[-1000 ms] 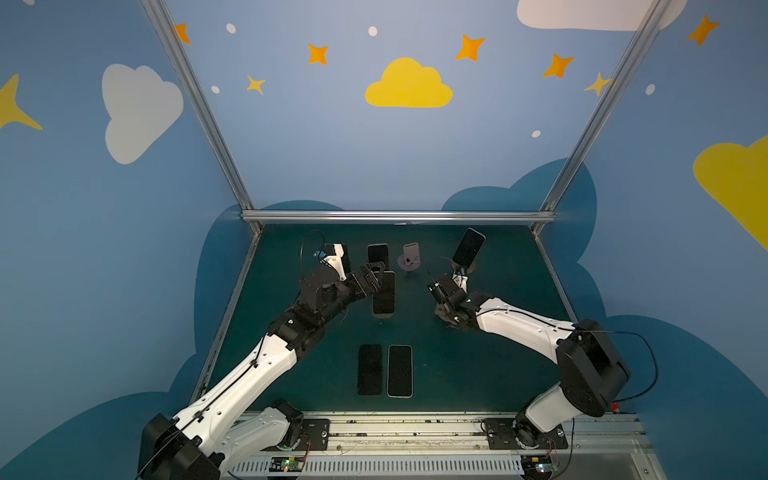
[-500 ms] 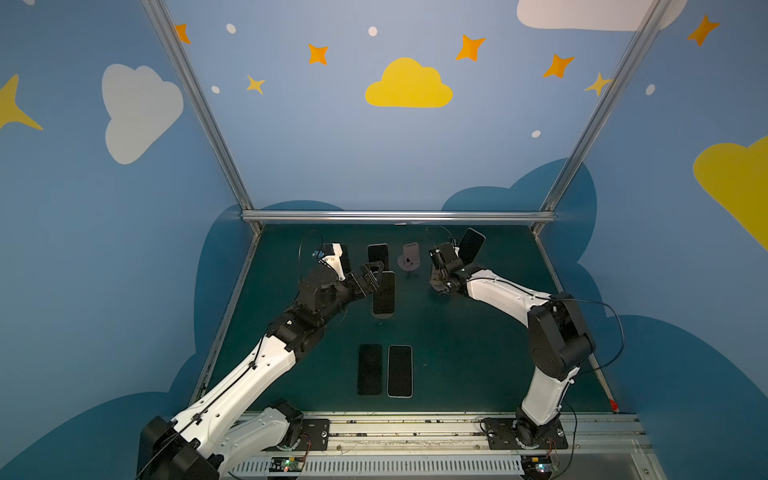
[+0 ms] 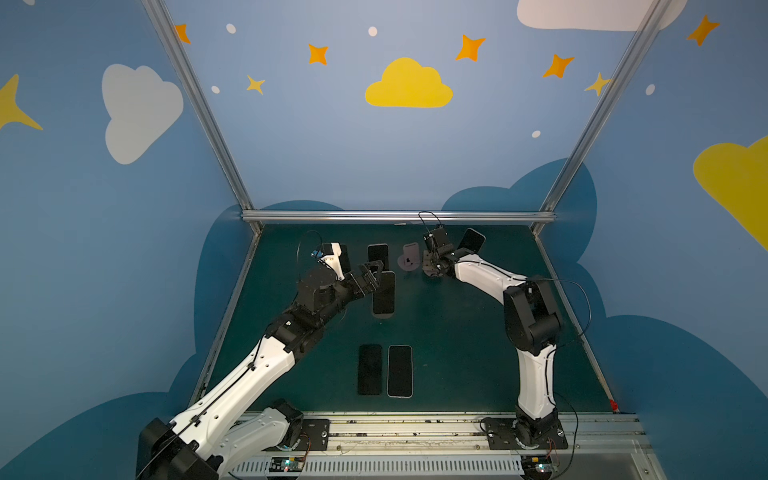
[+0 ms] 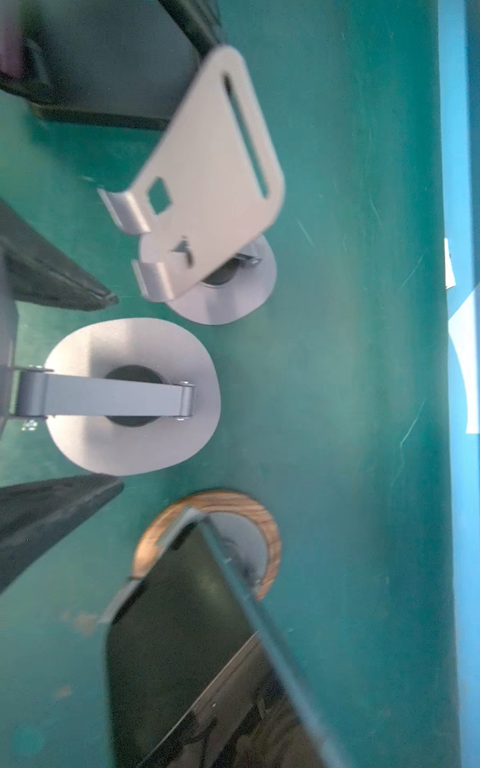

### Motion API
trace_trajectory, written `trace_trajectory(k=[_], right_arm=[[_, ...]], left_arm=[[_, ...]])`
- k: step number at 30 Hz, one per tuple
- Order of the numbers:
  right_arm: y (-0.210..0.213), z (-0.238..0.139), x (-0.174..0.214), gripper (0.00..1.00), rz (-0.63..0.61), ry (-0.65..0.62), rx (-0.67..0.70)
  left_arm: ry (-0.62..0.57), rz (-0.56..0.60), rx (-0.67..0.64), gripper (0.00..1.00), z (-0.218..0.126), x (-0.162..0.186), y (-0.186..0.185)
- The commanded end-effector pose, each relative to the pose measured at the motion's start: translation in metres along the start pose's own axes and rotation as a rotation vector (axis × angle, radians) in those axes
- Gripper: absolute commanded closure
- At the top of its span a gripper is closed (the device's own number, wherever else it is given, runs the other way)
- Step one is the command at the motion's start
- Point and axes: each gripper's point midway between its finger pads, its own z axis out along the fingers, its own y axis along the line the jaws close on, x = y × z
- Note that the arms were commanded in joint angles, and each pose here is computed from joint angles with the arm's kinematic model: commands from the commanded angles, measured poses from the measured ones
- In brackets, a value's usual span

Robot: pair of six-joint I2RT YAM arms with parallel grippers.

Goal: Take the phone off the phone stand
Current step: 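Move the right gripper farther from the robot to the light-blue-framed phone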

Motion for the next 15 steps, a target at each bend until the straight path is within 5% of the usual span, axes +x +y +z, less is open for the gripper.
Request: trace_trajectory(k=[1, 15], right_arm=[[-0.003, 0.009, -0.017, 0.46, -0.004, -0.023, 0.002], [0.005, 0.040, -0.045, 0.46, -0.004, -0.139, -0.035]], left_arm=[[-0.023, 0.020, 0.008, 0.00, -0.002, -0.003, 0.000], [-0.025, 0.021, -0.001, 0.00, 0.000, -0.003, 0.003]])
